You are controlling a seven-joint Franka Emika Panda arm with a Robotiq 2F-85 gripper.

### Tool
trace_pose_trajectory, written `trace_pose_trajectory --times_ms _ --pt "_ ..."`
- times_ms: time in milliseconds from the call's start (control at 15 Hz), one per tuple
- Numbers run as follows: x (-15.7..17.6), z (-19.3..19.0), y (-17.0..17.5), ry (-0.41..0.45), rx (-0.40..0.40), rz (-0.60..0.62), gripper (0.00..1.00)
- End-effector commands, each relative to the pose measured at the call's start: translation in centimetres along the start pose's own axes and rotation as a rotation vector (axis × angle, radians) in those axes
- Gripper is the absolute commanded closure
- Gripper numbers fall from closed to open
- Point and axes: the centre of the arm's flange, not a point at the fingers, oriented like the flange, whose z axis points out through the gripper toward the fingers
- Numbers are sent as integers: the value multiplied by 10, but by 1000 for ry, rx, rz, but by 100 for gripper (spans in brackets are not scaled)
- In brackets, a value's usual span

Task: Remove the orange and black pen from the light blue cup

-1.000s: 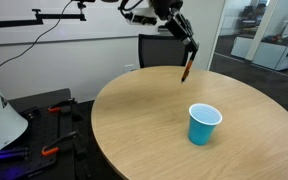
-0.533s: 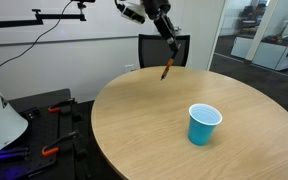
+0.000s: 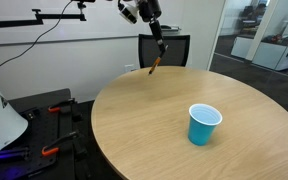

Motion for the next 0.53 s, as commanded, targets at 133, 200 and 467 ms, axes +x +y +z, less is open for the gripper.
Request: trace_pose_trajectory --times_ms 133,200,467 --pt "-11 18 -69 -103 18 -202 97" --pt "-15 23 -79 -124 27 -237 97" --pt "-26 50 -113 -202 48 -353 97"
